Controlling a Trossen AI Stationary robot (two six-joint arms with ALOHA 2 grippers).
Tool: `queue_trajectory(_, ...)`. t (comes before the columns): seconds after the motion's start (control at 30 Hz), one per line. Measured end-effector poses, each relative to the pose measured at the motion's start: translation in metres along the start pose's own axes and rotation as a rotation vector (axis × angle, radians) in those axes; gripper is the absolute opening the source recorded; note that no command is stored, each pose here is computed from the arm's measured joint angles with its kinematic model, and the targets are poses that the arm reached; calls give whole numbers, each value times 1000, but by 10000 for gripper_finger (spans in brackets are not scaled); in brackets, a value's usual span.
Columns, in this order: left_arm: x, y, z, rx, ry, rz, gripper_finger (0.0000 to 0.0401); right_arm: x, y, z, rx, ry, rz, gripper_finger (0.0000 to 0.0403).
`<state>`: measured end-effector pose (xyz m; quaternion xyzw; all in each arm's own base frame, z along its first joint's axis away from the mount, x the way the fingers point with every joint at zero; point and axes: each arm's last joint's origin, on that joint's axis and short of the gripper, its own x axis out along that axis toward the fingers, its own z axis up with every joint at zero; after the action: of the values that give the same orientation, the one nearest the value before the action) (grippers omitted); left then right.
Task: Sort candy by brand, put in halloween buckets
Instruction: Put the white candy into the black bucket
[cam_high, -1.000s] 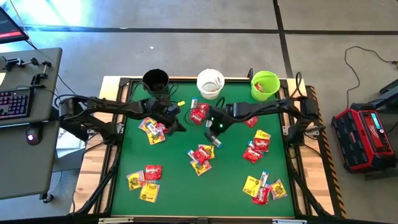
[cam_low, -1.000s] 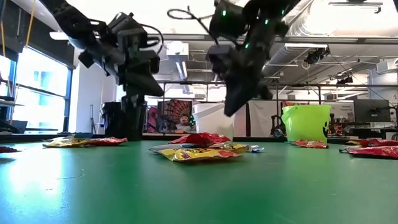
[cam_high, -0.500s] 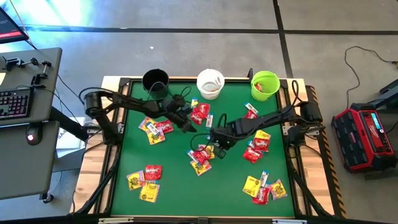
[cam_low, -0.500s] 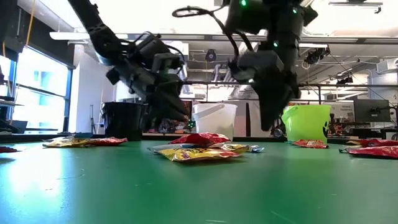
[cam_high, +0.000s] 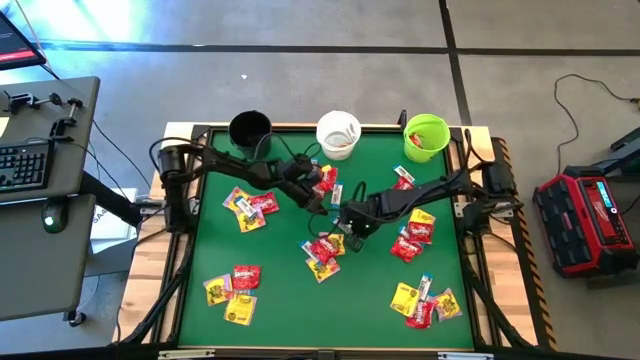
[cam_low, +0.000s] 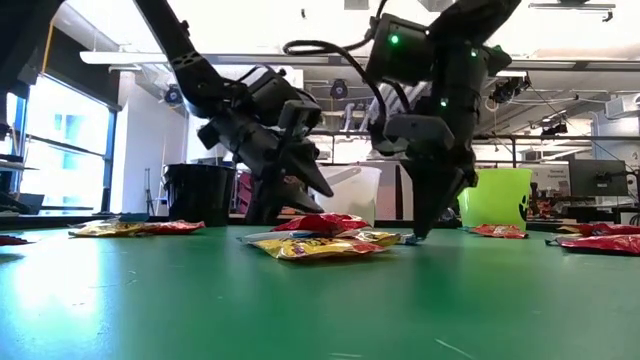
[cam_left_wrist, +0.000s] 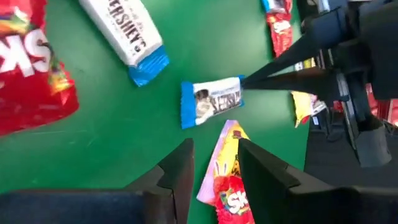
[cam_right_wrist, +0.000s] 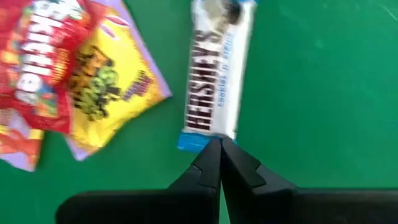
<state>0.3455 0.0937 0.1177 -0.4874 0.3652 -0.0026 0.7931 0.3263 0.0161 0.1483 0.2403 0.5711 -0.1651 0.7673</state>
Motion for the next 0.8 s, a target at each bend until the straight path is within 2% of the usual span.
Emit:
queue_trajectory(0.67, 9, 11, -4, -72, -2, 68, 118, 5, -15, 19, -76, -103, 7, 0)
queue_trajectory(0.8, 10, 11, -5, -93, 0, 73, 118, -8, -13, 22, -99, -106, 0, 0)
